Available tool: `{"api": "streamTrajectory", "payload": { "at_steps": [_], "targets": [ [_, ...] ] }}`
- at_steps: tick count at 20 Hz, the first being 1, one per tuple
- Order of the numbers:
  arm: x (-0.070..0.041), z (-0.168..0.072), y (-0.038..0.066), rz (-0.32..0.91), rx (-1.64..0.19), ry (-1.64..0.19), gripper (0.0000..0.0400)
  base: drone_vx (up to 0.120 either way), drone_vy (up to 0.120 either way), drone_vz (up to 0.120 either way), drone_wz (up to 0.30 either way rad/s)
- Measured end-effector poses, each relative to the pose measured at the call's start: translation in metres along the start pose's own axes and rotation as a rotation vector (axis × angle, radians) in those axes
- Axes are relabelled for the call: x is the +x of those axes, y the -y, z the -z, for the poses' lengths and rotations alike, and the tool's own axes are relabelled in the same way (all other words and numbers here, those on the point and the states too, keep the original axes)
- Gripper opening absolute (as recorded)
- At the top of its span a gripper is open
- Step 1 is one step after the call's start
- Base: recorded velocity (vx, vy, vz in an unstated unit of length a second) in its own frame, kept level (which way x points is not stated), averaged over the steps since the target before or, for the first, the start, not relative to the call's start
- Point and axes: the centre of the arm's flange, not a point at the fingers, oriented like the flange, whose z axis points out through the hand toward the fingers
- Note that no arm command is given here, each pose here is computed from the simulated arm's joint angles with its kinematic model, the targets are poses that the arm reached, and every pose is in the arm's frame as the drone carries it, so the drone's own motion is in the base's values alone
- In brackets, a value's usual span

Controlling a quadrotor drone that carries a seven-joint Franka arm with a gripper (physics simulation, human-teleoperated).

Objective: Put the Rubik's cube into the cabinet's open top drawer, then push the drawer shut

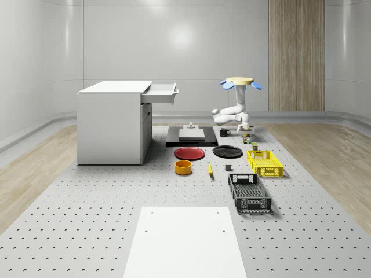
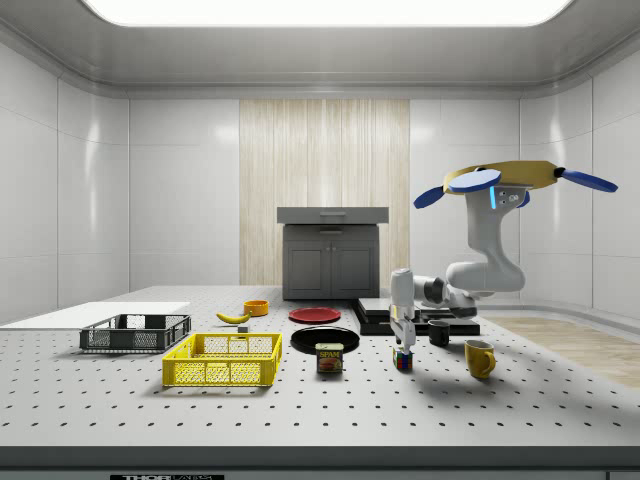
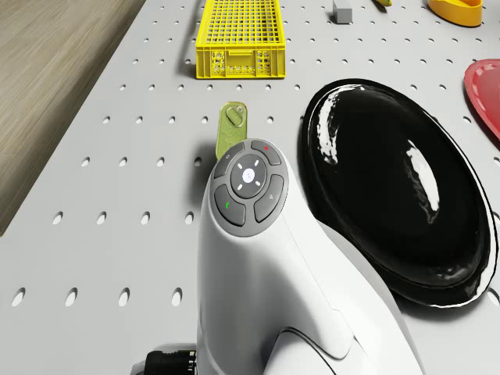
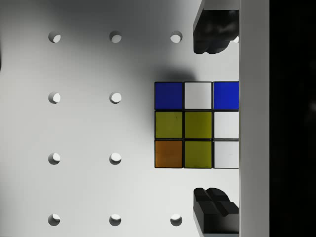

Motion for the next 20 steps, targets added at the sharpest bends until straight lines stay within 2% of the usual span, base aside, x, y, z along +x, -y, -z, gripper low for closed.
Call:
{"api": "streamTrajectory", "payload": {
  "at_steps": [13, 17, 20],
  "targets": [
    [0.000, -0.029, 0.000, 0.000, 0.000, 0.000, 0.0400, 0.000, 0.000, 0.000, 0.000],
    [0.000, -0.032, 0.000, 0.000, 0.000, 0.000, 0.0358, 0.000, 0.000, 0.000, 0.000],
    [0.000, -0.033, 0.000, 0.000, 0.000, 0.000, 0.0340, 0.000, 0.000, 0.000, 0.000]
  ]
}}
